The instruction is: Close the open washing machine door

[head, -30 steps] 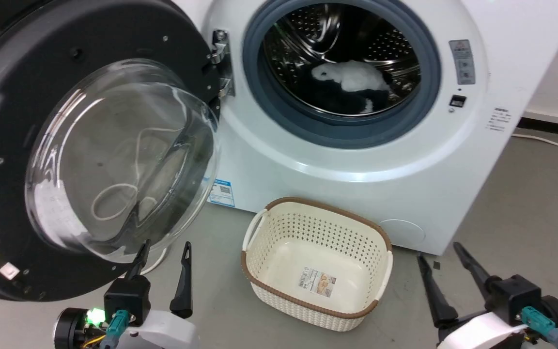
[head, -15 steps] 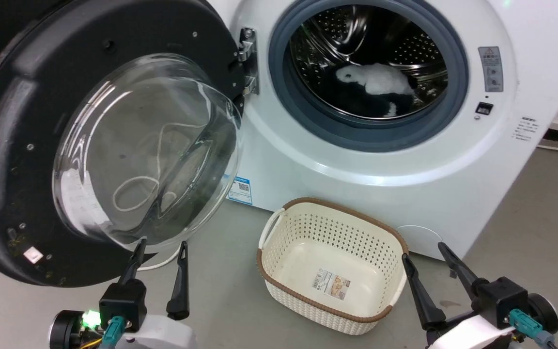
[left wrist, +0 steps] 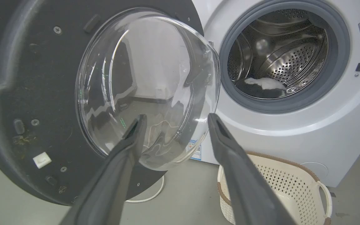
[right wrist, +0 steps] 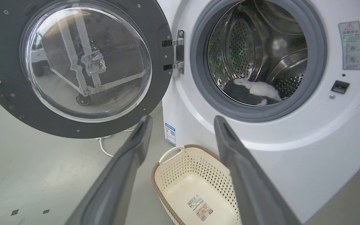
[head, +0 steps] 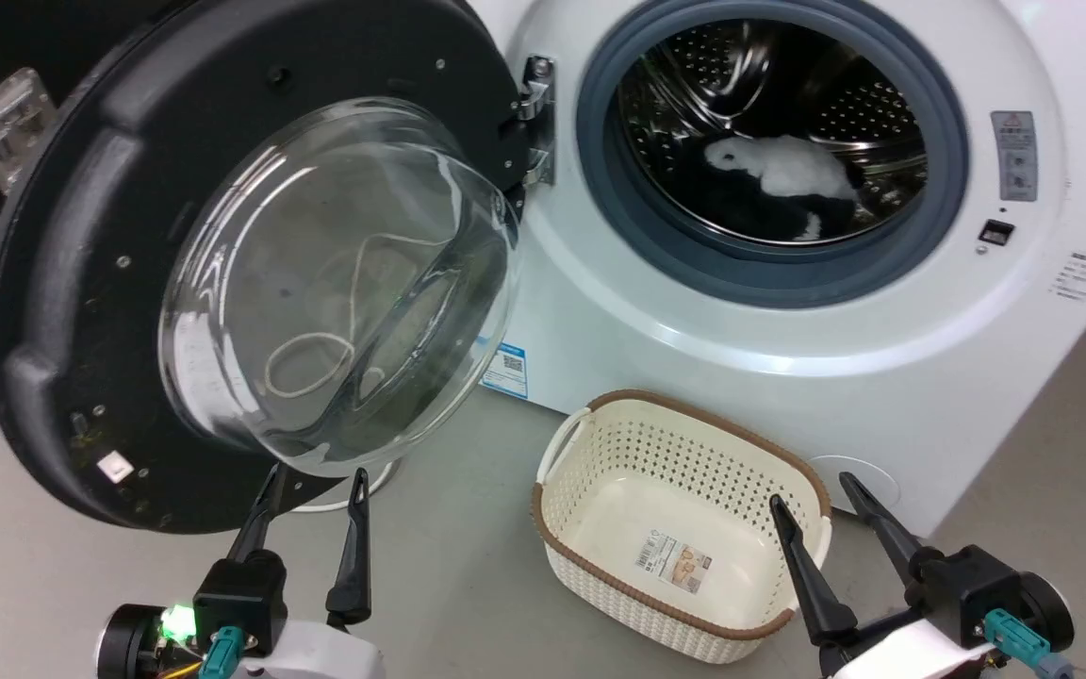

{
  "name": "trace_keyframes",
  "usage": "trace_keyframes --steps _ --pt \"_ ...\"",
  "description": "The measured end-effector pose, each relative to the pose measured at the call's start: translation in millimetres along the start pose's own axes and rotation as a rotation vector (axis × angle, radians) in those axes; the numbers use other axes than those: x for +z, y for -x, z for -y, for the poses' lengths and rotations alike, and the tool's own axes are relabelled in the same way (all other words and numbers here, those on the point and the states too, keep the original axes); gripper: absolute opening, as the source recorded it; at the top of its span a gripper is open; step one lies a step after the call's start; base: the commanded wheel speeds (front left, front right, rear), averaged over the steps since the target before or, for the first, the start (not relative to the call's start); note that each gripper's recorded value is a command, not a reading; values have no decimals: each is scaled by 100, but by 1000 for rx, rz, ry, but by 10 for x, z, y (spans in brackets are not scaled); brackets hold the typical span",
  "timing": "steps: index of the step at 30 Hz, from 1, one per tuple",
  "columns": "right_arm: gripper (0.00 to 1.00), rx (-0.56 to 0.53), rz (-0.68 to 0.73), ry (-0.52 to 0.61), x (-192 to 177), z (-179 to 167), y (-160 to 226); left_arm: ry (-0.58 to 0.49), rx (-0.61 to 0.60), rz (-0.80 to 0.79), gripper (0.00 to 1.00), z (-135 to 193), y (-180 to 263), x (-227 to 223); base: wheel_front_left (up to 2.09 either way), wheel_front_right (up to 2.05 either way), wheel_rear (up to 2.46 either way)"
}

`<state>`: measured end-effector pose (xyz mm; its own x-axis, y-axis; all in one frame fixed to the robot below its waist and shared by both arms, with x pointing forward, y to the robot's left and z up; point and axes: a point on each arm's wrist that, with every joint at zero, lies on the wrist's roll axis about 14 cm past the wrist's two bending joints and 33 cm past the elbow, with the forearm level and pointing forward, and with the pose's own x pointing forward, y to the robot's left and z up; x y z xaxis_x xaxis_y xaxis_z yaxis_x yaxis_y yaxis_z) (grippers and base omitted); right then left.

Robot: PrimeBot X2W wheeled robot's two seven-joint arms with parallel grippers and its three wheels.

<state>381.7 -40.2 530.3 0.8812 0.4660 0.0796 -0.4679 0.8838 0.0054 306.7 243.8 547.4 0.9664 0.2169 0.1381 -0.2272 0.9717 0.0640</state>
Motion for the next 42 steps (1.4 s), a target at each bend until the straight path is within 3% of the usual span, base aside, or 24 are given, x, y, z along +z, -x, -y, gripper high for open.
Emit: trace_keyframes --steps 16,17,18,32,37,42 --pt "100 66 11 -11 -34 -201 -98 -6 65 37 100 -196 124 76 0 0 0" --pt "100 70 11 -12 -37 -212 -104 -7 67 39 45 -205 132 80 0 0 0" --pt "100 74 11 -13 -41 -223 -110 -9 69 42 0 -214 140 87 0 0 0" --pt "100 79 -35 -32 -333 -91 -217 34 305 331 0 -1324 -273 944 0 0 0" --pt "100 64 -36 -40 -398 19 -256 159 450 362 0 -2000 -467 1034 0 0 0" --pt "100 48 -42 -47 -460 109 -263 373 483 155 0 -2321 -753 658 0 0 0"
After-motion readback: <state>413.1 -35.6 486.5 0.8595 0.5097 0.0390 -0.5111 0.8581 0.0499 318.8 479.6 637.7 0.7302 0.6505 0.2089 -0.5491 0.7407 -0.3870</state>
